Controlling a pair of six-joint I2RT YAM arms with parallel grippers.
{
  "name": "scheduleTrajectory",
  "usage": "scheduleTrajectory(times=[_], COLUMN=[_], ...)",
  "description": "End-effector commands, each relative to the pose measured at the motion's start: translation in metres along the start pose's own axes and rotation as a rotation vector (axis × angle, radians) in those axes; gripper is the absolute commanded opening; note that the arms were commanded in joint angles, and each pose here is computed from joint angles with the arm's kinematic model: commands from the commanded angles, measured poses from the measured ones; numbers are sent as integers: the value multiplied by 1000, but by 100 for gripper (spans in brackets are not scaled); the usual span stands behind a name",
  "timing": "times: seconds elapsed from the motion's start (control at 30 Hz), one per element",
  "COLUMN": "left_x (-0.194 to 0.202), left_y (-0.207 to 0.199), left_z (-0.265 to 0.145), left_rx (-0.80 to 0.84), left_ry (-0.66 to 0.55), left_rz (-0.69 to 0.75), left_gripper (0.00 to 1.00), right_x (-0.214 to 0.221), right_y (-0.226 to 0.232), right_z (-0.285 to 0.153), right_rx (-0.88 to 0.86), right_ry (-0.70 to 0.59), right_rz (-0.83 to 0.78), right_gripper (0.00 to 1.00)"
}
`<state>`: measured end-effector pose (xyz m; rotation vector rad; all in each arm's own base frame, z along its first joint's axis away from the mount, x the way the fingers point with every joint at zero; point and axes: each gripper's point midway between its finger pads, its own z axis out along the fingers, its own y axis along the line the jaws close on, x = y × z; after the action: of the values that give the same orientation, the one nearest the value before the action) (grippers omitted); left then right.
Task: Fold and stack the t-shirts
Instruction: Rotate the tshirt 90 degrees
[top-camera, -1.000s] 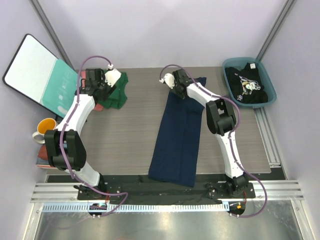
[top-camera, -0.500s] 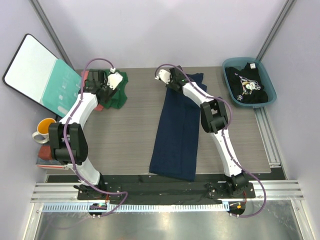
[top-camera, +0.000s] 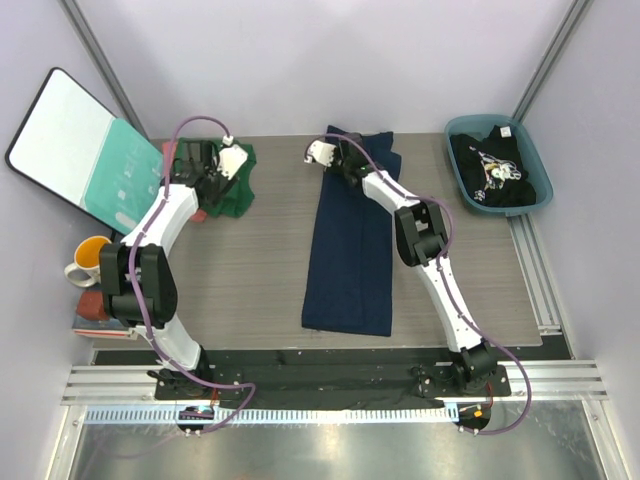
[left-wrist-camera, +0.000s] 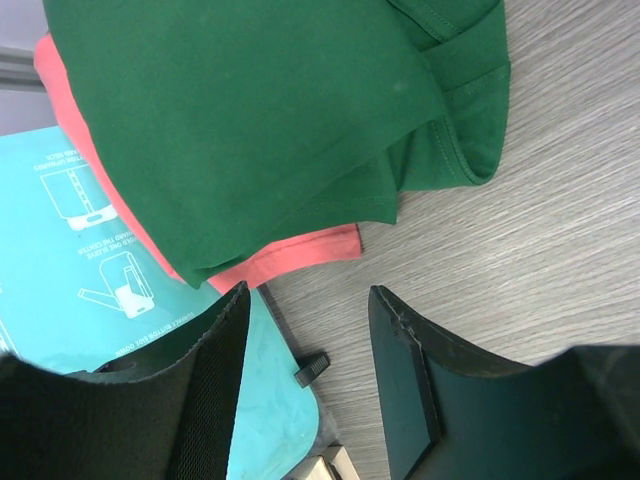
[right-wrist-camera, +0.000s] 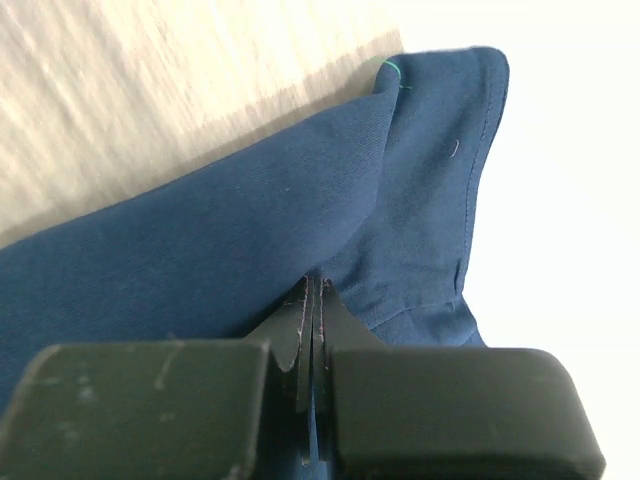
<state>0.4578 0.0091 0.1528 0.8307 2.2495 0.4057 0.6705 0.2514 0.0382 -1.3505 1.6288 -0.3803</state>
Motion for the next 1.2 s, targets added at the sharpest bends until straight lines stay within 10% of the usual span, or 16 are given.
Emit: scheduleTrajectory(times=[0.0,0.47,0.7,0.87,1.17], left_x=[-2,-11,-38,-67,-48], left_y=[-2,-10,-14,-38,-155], left_z=[1,-5,-26,-48,-124], left_rx=[-16,-83,-76,47,346], left_ry=[9,16,-94,-262,-684], left_rz=[-20,-4,27,181,887], left_gripper=[51,50,52,62,84], right_x=[-12,-76,-108,-127,-32], right_y=[32,-79,-158,-178,15], right_z=[27,-16,-102,-187,-329], right_rx=[-42,564,701,566,-159], right_ry=[-100,-219,-205,-214,-102], right_rz=[-86,-14,203,249,-242], right_gripper=[1,3,45,69,86])
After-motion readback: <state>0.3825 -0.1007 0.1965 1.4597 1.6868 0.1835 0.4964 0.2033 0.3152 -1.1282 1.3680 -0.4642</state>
